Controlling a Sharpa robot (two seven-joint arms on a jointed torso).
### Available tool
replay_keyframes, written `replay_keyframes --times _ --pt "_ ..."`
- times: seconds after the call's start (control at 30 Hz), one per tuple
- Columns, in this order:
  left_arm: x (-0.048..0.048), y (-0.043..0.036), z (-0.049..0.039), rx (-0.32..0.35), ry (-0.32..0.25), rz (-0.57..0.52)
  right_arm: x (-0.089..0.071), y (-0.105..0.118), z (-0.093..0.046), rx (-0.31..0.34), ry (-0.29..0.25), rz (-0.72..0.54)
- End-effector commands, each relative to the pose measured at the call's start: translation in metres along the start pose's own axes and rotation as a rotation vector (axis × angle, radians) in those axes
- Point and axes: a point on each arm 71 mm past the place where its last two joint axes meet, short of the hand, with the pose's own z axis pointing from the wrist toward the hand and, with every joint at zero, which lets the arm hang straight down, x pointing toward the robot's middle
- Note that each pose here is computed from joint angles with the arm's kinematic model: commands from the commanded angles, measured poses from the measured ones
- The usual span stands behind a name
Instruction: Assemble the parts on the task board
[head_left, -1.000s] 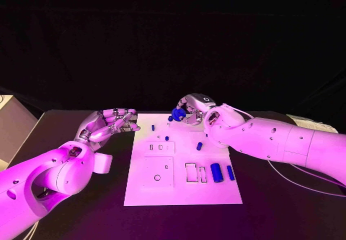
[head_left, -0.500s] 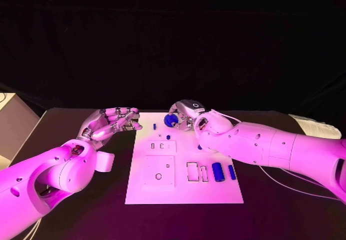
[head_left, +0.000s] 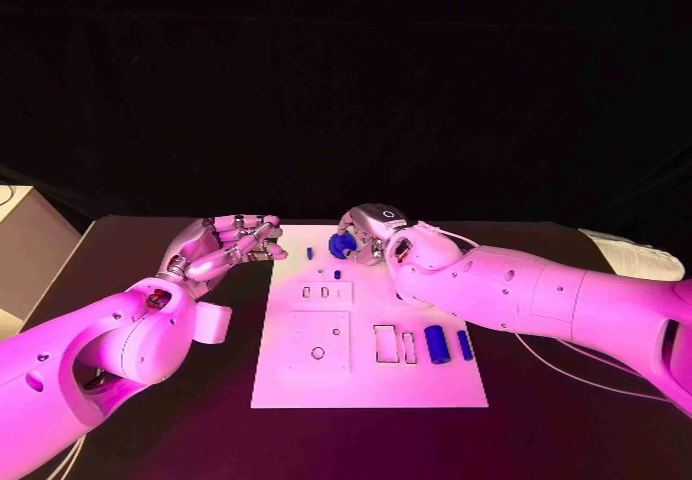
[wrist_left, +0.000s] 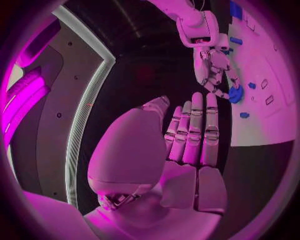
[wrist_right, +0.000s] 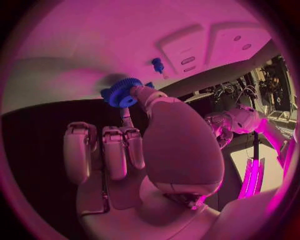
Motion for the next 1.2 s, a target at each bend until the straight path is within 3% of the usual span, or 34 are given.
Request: replay_keyframes --times 0.03,0.83,1.2 --pt "0.003 -0.0007 0.0007 0.008 0.022 -0.003 0.003 -0.001 0.002 0.011 0.022 -0.029" --pt "0.0028 -0.0005 0.0009 0.007 0.022 -0.001 0.015 -0.003 0.006 0.028 0.072 -0.039" --pt "0.002 -0.0004 0.0007 0.006 0.02 0.0 0.018 -0.009 0.003 0.04 0.122 -0.025"
